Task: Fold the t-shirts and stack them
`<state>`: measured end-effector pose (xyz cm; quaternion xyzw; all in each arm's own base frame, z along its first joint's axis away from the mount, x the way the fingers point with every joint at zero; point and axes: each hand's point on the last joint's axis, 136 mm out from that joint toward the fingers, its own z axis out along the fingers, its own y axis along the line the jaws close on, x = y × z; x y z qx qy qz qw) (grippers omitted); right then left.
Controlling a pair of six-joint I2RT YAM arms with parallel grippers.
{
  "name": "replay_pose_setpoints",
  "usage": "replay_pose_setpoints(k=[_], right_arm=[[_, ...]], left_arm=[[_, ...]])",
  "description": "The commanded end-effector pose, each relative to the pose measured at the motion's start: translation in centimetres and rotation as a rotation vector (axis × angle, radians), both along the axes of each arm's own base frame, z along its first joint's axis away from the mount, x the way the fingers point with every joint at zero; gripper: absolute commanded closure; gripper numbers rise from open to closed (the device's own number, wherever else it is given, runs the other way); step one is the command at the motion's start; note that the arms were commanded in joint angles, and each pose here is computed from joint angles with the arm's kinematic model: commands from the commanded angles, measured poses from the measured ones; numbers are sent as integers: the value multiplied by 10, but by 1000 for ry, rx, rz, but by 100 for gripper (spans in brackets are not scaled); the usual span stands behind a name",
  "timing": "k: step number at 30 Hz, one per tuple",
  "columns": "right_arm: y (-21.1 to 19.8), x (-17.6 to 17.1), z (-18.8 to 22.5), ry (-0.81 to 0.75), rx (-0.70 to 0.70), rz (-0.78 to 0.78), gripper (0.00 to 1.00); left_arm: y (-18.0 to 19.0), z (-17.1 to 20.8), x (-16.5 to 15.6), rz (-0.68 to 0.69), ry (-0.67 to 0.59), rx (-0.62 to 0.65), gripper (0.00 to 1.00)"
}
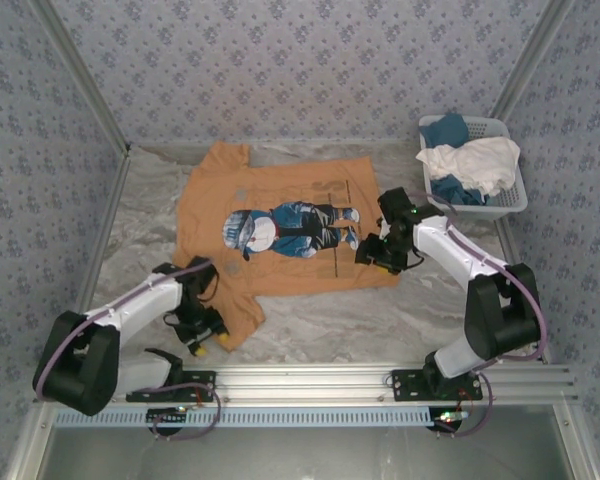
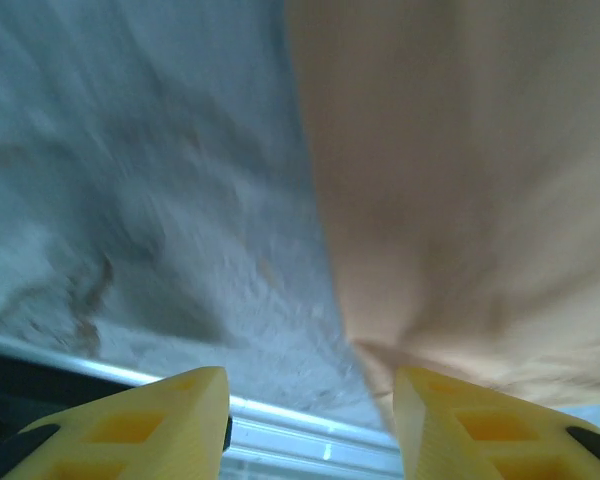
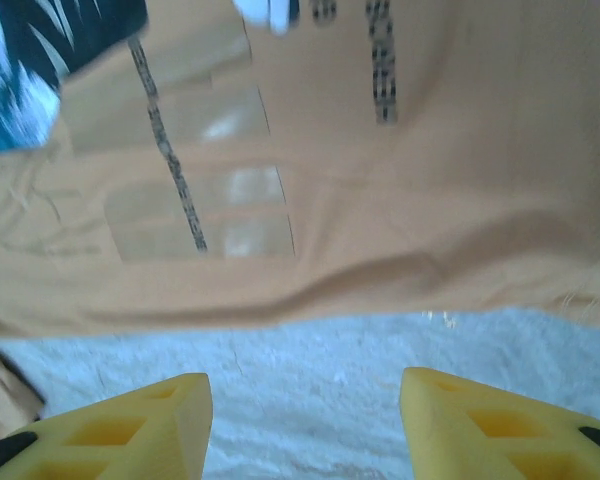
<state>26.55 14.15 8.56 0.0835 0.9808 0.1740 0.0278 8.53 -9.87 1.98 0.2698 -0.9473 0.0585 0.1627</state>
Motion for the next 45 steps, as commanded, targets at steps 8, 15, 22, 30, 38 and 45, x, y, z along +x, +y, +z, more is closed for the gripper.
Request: replay_pose_setpoints(k=[8, 15, 22, 30, 38, 45], right_arm=[[-6, -41, -7, 74, 38, 25, 46], [-50, -46, -23, 63, -44, -152, 49], [-54, -15, -39, 21, -63, -179, 57], [-62, -11, -54, 44, -98, -212, 64], [-72, -8, -46, 43, -138, -189, 62], [-81, -13, -50, 62, -172, -177, 63]], left_arm=[[-27, -22, 2, 63, -4, 6, 62], [-12, -8, 13, 18, -77, 99, 100], [9, -3, -15, -67, -25, 129, 100], [6, 0, -10, -73, -43, 117, 100], [6, 1, -6, -66, -52, 110, 100], [2, 0, -3, -68, -50, 105, 100]])
